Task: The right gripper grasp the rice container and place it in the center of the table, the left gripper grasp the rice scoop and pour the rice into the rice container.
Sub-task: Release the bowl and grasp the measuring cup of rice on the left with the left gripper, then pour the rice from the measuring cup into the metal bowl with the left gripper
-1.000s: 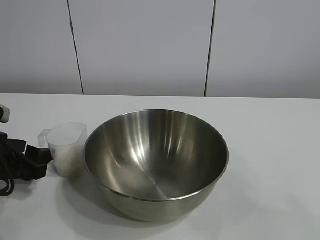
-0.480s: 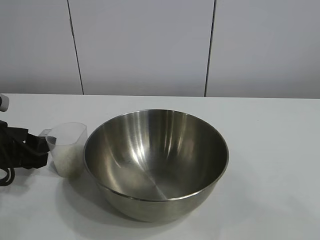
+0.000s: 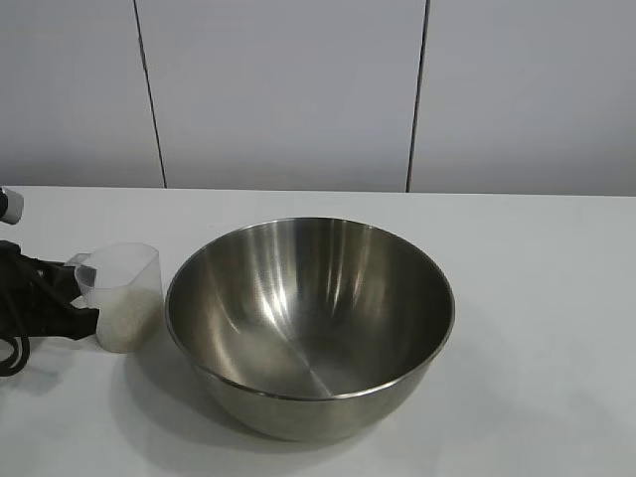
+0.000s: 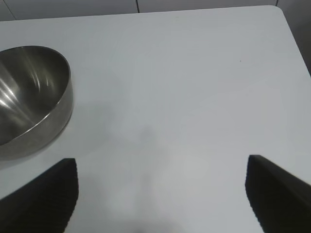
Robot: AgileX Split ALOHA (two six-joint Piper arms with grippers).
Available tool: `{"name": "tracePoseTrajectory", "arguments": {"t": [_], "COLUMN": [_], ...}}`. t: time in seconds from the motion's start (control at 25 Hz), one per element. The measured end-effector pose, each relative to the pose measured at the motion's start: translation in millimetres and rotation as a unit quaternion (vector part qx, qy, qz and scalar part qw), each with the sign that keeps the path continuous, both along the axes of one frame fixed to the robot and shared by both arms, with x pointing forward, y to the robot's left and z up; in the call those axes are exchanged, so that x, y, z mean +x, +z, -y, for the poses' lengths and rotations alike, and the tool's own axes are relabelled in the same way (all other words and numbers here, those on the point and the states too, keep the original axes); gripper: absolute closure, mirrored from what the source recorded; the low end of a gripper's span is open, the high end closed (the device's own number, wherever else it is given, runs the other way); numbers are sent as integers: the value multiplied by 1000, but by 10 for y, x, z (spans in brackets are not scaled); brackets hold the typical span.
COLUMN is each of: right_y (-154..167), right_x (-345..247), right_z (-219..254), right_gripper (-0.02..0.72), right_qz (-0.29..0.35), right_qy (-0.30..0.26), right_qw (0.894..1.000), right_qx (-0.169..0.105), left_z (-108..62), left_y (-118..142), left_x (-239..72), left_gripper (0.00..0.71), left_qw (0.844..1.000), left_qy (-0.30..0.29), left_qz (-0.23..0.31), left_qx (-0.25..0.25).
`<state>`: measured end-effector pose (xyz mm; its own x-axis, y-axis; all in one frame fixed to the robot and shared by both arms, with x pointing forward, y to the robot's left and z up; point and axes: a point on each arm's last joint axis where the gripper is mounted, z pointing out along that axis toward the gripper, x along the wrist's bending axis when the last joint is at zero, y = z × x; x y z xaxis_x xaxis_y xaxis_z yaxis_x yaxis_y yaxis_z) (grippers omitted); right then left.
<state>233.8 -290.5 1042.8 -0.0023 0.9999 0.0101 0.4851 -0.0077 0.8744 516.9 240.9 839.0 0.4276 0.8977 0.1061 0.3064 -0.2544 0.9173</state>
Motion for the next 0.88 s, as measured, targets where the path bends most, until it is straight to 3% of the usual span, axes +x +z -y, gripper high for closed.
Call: {"name": "tracePoseTrajectory", "arguments": {"t": [0.32,0.56,0.72,0.88], "right_y": [0,0,0,2], "right_x": [0,0,0,1], "right_z": [0,0,0,0], "right_gripper": [64,64,64,64], "right_qz": [0,0,0,1], "right_qy": [0,0,0,0], "right_qw": [1000,1000,1000,1000], "right_qx": [0,0,0,0], "left_z": [4,12,70,275], "left_y": [152,603,964,1332], "left_x": [26,99,196,305], "left_gripper": [702,702,702,702], "left_qw": [1000,992,983,970], "left_qy": [-4,-12,-49,-102], "left_qz": [28,120,163,181], "left_qx": [6,27,62,122]}}
